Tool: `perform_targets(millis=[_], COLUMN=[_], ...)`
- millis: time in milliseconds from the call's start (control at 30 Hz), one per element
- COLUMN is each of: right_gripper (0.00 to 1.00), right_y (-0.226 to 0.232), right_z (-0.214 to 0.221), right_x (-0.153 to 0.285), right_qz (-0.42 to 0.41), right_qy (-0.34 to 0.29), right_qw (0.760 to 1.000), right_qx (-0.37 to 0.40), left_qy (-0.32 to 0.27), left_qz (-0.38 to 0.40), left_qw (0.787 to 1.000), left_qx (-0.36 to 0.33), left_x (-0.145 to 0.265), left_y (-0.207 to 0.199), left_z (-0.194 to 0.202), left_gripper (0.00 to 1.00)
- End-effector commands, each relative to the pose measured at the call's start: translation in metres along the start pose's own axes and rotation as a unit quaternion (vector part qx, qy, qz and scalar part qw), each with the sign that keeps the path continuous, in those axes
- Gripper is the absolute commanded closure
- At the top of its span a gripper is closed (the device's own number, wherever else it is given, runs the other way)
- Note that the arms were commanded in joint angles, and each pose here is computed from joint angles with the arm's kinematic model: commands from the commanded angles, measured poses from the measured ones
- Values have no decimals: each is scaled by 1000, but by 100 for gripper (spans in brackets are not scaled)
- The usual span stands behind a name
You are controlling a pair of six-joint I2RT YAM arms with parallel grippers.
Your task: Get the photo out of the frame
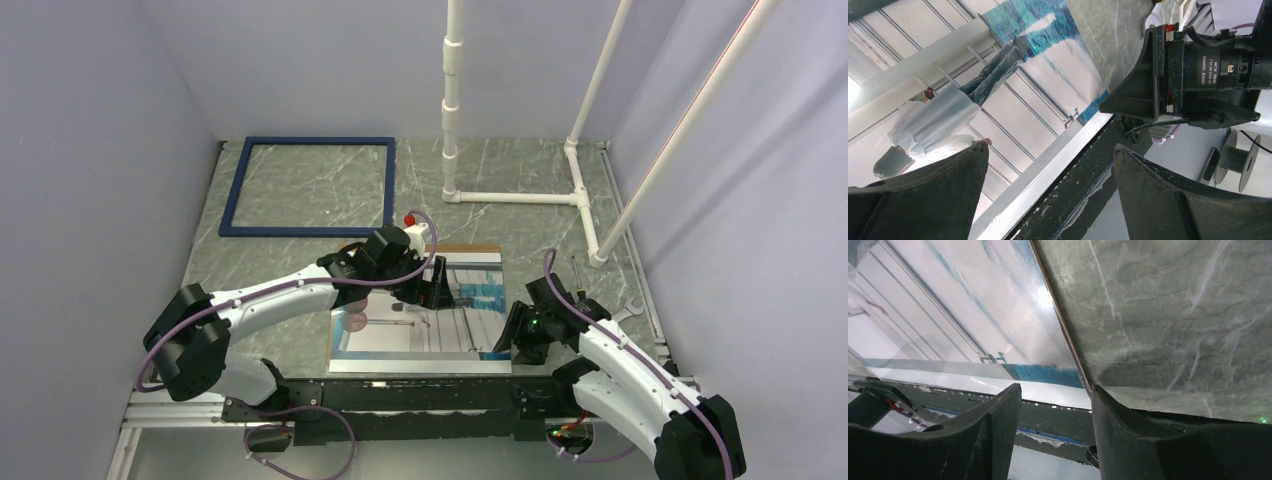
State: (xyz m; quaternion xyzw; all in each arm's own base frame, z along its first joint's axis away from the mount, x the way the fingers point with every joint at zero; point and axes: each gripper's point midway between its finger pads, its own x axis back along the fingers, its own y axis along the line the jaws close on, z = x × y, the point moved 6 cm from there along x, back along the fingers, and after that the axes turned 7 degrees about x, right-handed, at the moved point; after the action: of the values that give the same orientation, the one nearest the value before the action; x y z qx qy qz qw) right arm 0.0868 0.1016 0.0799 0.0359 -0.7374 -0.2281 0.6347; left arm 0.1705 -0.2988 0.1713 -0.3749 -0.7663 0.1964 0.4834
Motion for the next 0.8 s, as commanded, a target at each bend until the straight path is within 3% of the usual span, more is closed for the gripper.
perform_targets(millis=[0,767], right_gripper=[45,46], right_y=[11,31], right_z=[-6,-22], right_x=[8,15], right_qz=[-21,-59], right_qy=[-13,-37], right_qw=[1000,998], right_qx=[0,6], left_qy=[-9,-6], left_qz=[21,10], left_qw=[1000,1000], left_qx=[-15,-11], left_x=[5,4], left_y=[-11,-5], left_z=[-5,-1], left_gripper=[3,3])
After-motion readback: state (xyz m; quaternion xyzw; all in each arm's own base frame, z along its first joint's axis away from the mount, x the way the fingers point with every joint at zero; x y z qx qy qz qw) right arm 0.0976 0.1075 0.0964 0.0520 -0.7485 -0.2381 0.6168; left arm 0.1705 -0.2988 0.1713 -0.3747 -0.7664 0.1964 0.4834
